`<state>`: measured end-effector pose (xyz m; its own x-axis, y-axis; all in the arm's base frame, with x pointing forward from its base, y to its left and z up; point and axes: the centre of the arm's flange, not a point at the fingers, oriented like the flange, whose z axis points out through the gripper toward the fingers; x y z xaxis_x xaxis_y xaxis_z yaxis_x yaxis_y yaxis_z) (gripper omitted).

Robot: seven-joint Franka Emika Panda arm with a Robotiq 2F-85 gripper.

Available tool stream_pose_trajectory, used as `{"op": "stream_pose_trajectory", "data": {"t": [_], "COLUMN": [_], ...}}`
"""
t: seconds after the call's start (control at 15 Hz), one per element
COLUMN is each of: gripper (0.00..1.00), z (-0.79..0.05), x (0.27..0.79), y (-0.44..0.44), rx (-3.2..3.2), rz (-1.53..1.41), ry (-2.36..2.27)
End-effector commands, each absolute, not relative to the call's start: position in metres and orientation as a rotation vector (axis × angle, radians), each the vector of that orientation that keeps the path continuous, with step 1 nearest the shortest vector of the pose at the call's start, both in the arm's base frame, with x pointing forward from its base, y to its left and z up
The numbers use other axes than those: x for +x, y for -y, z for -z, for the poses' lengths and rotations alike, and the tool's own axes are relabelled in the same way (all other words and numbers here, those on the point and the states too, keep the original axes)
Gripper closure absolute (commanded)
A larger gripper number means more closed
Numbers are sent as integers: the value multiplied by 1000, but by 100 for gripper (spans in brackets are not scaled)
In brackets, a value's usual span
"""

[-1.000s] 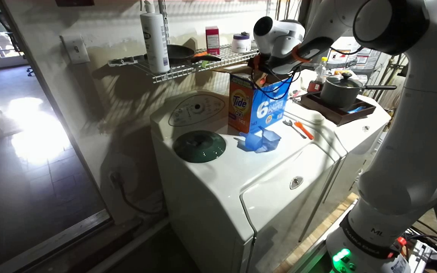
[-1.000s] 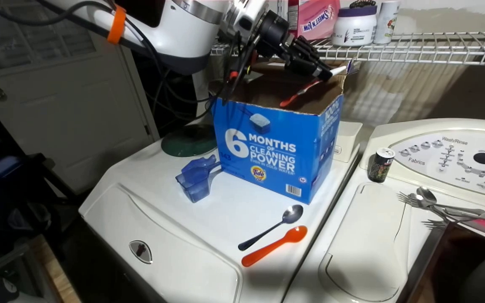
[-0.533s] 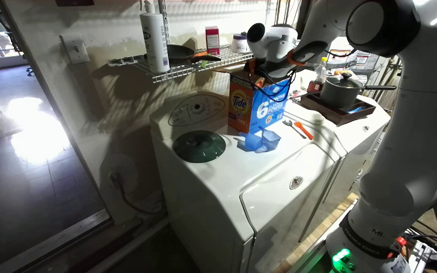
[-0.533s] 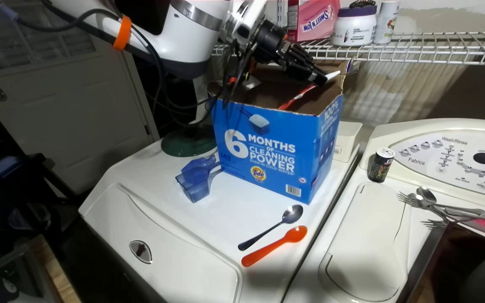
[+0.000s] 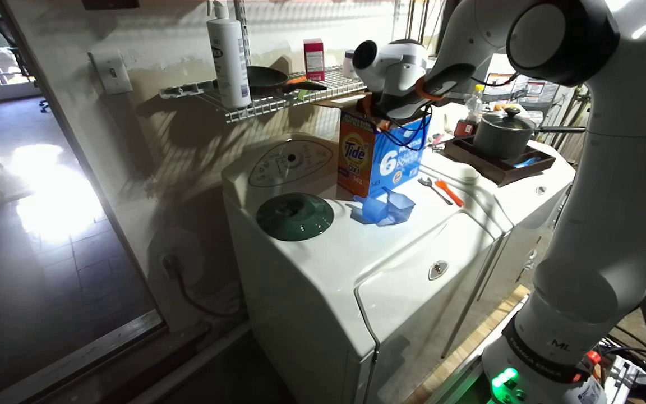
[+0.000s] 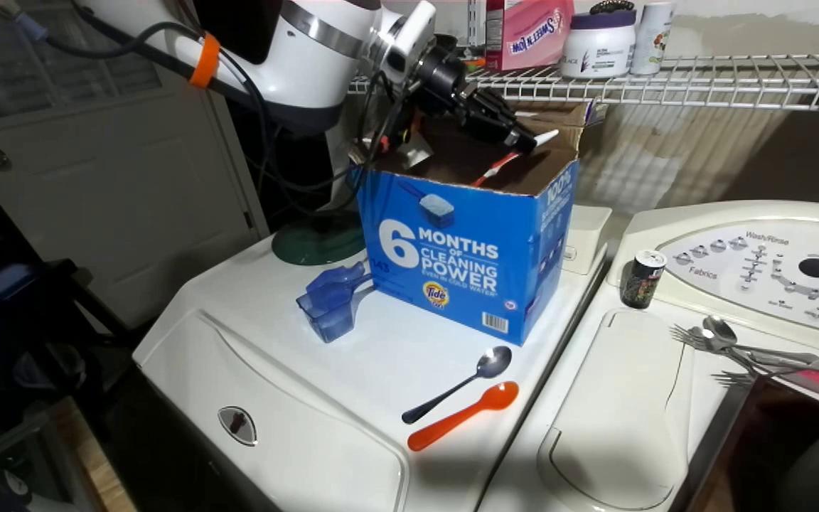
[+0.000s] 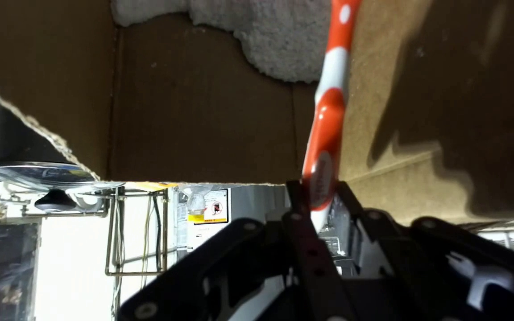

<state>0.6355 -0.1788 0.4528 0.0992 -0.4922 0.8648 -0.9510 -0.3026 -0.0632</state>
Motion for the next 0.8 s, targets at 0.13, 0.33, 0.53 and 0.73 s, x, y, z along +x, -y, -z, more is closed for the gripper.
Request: {"op": "stream_pose_trajectory", "data": {"t": [0.13,0.33,0.53,0.73], "gripper": [95,95,95,95], "z": [-410,-394,-391,-388], "x": [644,642,642,640], "y": [166,168,170,169], "rx": [1915,1939,1959,1965], "rz": [-997,-916,-856,-810], "ry": [1361,1340,1337,1342]}}
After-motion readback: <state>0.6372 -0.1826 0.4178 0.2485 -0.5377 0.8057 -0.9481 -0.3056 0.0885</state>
